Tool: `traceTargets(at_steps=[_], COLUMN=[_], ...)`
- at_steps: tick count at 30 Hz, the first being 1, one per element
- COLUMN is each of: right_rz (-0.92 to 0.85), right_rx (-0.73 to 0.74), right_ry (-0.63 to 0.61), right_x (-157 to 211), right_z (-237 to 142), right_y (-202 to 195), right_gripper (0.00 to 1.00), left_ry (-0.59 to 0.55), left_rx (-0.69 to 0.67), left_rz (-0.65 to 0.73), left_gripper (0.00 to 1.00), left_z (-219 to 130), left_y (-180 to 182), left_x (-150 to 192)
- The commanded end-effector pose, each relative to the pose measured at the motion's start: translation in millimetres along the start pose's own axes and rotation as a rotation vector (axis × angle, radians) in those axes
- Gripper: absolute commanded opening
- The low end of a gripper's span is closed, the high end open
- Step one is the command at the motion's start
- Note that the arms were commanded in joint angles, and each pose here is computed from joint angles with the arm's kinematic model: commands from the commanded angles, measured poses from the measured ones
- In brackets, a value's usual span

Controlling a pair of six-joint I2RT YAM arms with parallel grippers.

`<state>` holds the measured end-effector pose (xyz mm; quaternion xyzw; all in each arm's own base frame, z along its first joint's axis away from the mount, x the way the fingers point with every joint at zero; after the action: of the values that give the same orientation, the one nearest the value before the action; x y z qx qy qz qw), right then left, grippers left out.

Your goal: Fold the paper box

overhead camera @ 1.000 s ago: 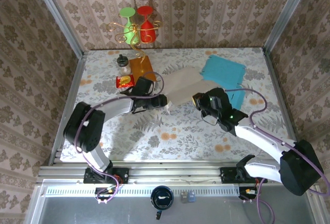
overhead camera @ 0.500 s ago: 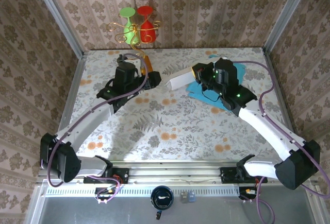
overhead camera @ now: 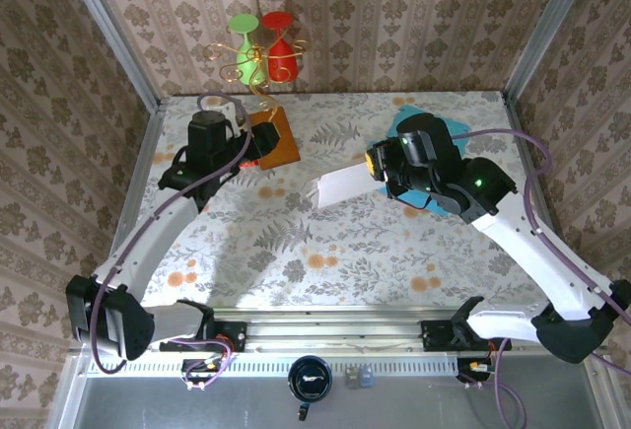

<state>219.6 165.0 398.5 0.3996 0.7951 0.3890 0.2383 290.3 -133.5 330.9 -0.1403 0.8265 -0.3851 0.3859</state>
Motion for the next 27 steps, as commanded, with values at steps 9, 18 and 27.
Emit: traceTargets(at_steps=[9,18,27], right_rz=[0.139,0.154,0.177], right_rx=[0.196,0.235,0.218], right_ry=[-0.064,-0.046,-0.063], right_x=[-21,-28,-38], right_z=[101,130,134], right_y=[3,-13,-19], right_gripper=[0.00,0.00,0.00], left_ry=[0.176,0.273,0.265], left_rx=[0.009,0.012,0.022], left_rz=[-0.041,-0.078,-0.605], left_gripper=[0.62,0.61,0.65], left_z=[-3,-21,-13], left_y=[7,6,-37], left_x=[10,29,54])
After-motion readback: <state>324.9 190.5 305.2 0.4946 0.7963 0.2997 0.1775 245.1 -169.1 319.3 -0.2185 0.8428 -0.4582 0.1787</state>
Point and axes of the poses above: each hand's point on the last joint's axis, 136 mm out from that joint toward the fingers, its own z axis out along the fingers, its own y axis along the line the jaws close on, x = y × z, the point moved 10 cm from there along -z, back along the fingers, and after that the axes turned 15 degrees about -z, right-handed, at the moved point
